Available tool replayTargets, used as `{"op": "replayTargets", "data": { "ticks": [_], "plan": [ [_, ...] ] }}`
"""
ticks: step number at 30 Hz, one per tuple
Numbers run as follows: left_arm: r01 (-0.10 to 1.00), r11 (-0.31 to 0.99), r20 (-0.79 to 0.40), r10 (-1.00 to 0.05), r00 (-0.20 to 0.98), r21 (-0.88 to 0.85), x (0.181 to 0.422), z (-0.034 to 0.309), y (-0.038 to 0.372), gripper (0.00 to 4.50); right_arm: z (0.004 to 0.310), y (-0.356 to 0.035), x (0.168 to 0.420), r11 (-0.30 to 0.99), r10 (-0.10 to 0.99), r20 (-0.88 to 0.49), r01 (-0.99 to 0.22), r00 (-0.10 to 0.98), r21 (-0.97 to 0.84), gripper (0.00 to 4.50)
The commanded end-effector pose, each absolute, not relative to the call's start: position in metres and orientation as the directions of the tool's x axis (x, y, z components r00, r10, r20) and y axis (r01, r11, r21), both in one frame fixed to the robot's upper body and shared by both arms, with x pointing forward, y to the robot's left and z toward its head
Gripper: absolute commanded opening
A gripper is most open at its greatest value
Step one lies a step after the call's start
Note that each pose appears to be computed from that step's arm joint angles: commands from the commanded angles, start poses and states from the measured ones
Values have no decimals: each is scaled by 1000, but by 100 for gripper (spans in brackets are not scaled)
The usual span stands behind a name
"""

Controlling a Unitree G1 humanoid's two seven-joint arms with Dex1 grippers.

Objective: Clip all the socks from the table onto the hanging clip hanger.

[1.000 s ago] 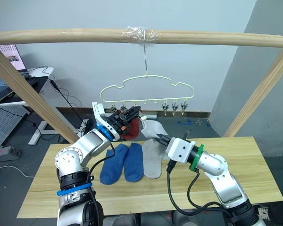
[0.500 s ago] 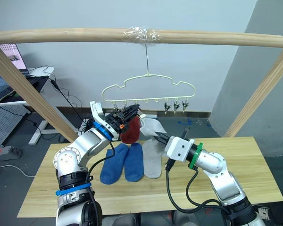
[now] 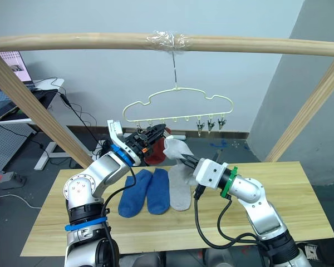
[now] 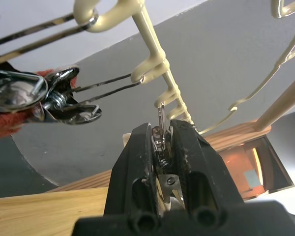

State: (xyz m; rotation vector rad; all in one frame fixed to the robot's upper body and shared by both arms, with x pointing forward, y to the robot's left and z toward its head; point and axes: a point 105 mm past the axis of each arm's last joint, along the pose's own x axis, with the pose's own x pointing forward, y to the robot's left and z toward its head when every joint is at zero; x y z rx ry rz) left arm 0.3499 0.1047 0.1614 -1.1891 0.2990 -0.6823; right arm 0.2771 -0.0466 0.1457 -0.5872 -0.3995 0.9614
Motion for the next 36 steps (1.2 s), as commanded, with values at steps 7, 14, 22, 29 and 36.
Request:
{"op": "replayTargets", "data": {
  "ticks": [7,14,22,29,36],
  "plan": [
    [372,195,173,-633,755,-908,348,172,105,24,157,-44,278,440,861,102,-627,499,-643,9],
    [381,229,170,-615,770,-896,349,174,116,24,147,-66,278,472,823,52,-631,565,-615,9],
    [383,218,172,-627,760,-898,349,175,111,24,150,-67,290,519,770,38,-590,638,-619,9],
    [385,206,175,-637,751,-900,350,175,105,24,149,-59,294,501,766,25,-573,642,-649,9],
    [389,202,179,-642,746,-899,350,176,105,24,149,-55,293,486,770,24,-562,637,-669,9]
  ]
}}
